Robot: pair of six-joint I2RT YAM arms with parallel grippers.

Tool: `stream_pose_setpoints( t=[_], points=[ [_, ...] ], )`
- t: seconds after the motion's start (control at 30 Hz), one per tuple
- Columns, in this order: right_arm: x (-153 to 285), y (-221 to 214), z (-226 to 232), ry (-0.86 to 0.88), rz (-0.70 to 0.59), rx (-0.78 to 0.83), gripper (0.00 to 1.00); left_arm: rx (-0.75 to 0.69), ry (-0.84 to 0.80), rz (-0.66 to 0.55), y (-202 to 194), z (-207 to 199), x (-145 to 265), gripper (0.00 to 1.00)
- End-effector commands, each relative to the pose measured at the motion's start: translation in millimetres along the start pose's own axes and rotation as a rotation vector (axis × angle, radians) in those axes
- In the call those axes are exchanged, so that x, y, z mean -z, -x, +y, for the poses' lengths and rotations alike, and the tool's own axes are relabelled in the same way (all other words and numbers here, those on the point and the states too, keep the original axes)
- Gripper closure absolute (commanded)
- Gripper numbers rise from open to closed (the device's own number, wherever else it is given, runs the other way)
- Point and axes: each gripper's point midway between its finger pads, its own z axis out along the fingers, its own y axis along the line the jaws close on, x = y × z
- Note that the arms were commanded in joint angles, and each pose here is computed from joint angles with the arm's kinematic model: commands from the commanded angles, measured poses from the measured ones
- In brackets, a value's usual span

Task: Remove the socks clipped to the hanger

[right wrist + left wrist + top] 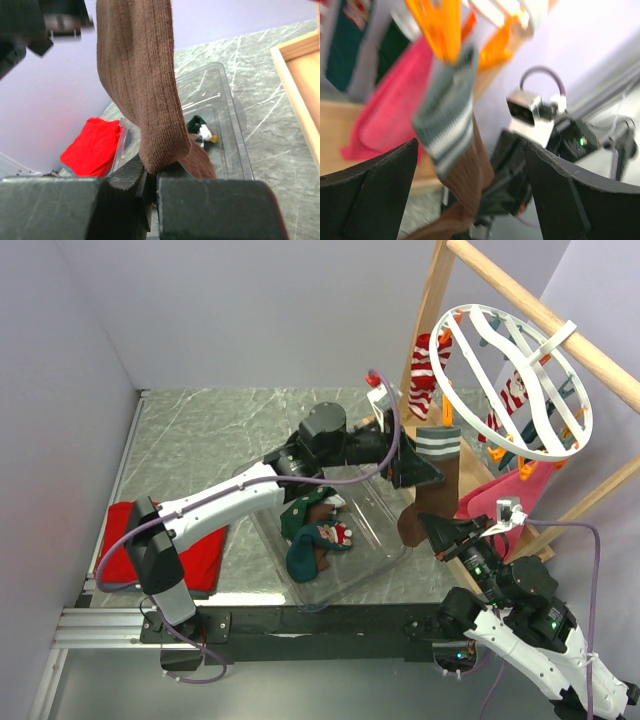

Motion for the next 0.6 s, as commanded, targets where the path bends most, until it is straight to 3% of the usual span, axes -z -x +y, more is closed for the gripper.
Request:
stream_pose_setpoints(
  t=[0.0, 0.27, 0.57],
  points=[
    [2, 0, 7, 0.041, 0.011, 0.011, 1.0, -0.142, 0.027, -0.198, 80, -11, 19, 0.07],
    [-1, -8, 11, 0.065, 0.038, 0.023, 1.0, -0.095, -0.106, -0.233, 117, -11, 10, 0.1],
    [-3, -10, 12, 0.07, 0.045, 0.035, 1.0, -0.059, -0.201, -0.21, 114, -10, -7, 0.15]
  ],
)
